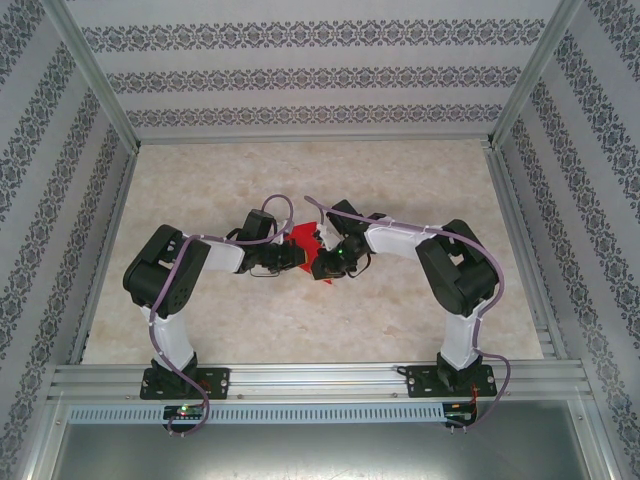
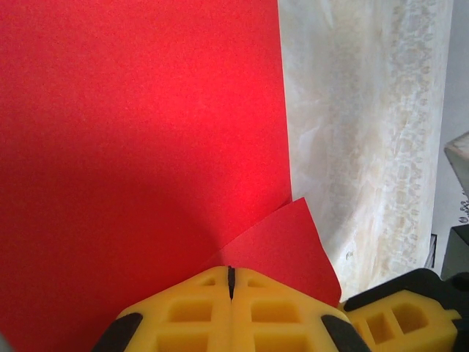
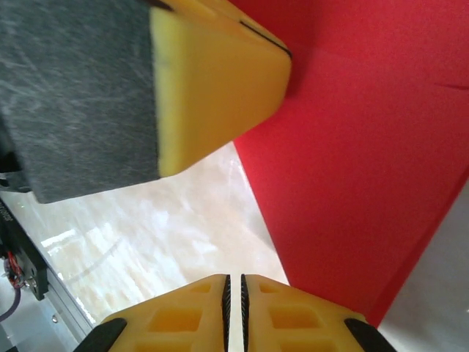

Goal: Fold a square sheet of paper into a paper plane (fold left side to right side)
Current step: Third fold the triangle at the center of the table.

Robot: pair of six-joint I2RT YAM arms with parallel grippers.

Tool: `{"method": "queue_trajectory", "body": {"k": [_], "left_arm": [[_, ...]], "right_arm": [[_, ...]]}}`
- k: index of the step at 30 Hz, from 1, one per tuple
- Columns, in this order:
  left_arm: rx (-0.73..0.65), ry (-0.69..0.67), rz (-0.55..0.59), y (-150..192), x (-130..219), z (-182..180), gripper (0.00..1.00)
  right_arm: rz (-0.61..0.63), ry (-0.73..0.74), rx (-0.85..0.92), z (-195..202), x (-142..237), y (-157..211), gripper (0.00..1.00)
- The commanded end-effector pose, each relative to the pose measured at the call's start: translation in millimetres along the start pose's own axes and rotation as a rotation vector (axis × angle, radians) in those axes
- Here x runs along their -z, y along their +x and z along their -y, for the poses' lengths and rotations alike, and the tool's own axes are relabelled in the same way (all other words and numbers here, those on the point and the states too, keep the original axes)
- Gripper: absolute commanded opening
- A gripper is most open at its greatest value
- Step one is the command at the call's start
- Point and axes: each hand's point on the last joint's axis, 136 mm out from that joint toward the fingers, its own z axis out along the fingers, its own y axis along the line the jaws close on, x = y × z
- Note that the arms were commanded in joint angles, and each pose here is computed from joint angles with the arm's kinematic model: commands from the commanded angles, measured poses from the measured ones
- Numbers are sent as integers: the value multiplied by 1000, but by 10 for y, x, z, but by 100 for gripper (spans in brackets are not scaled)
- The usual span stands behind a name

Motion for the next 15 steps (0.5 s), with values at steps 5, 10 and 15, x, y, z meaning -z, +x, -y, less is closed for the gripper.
{"method": "queue_trajectory", "body": {"k": [5,10,15], "left_arm": [[6,-94,-31,169,-63,-252,1],[3,-94,-32,160,-61,-246,1],[3,-97,-32,151,-58,-241,0]], "right_arm": [[-22,51,-19,159,-52,30,14],[-27,55,-35,213,-67,55,14],[-44,51,-53,254,-101,116,14]]}}
